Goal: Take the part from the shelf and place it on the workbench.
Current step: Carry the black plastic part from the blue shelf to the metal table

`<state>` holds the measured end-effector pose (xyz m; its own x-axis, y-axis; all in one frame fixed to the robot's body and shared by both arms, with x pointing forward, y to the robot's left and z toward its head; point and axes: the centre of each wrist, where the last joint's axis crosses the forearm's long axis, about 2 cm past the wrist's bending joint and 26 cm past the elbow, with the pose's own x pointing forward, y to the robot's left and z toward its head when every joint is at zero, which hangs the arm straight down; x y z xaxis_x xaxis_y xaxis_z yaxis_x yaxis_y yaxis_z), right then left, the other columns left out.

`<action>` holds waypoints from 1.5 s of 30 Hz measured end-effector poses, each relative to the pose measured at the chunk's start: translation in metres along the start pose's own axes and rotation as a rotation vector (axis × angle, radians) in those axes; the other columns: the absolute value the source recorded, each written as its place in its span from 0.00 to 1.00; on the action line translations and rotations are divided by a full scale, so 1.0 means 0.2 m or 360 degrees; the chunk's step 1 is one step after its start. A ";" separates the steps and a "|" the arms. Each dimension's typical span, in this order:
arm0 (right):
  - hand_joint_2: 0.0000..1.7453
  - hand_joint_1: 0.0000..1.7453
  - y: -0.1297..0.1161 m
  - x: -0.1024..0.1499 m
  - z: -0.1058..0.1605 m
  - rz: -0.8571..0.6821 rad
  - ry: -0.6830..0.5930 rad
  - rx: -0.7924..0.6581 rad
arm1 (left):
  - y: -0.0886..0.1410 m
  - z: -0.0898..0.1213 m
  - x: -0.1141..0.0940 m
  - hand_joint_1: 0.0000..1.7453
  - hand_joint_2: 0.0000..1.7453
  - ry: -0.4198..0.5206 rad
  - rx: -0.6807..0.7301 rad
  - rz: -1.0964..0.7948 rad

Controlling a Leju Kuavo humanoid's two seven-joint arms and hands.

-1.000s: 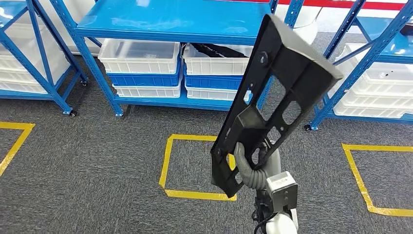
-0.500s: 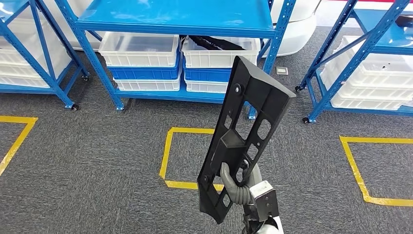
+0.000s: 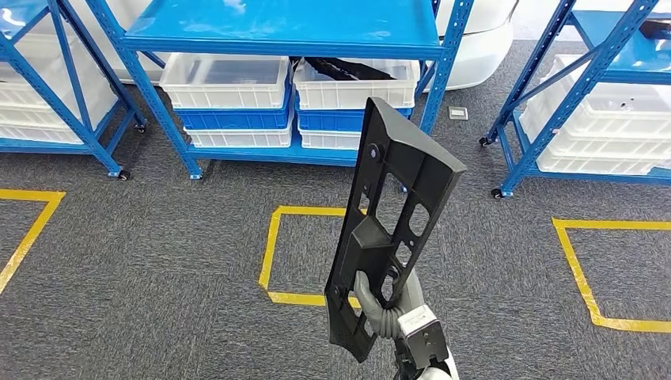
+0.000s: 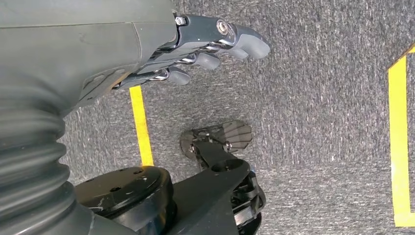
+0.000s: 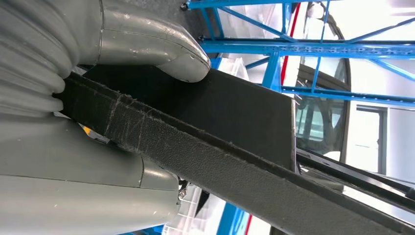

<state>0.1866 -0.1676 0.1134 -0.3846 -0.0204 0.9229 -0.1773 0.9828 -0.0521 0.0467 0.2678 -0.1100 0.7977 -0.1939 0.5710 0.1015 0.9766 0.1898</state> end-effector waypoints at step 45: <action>1.00 1.00 -0.09 0.41 -0.26 0.0319 -0.0752 -0.0096 | 0.03 -0.01 0.00 0.00 1.00 0.0001 0.0001 -0.0056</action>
<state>0.2044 -0.1784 0.2104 -0.7755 0.1022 0.6230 -0.0111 0.9845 -0.1753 0.0478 0.2737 -0.1101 0.7940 -0.2283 0.5634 0.1293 0.9690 0.2105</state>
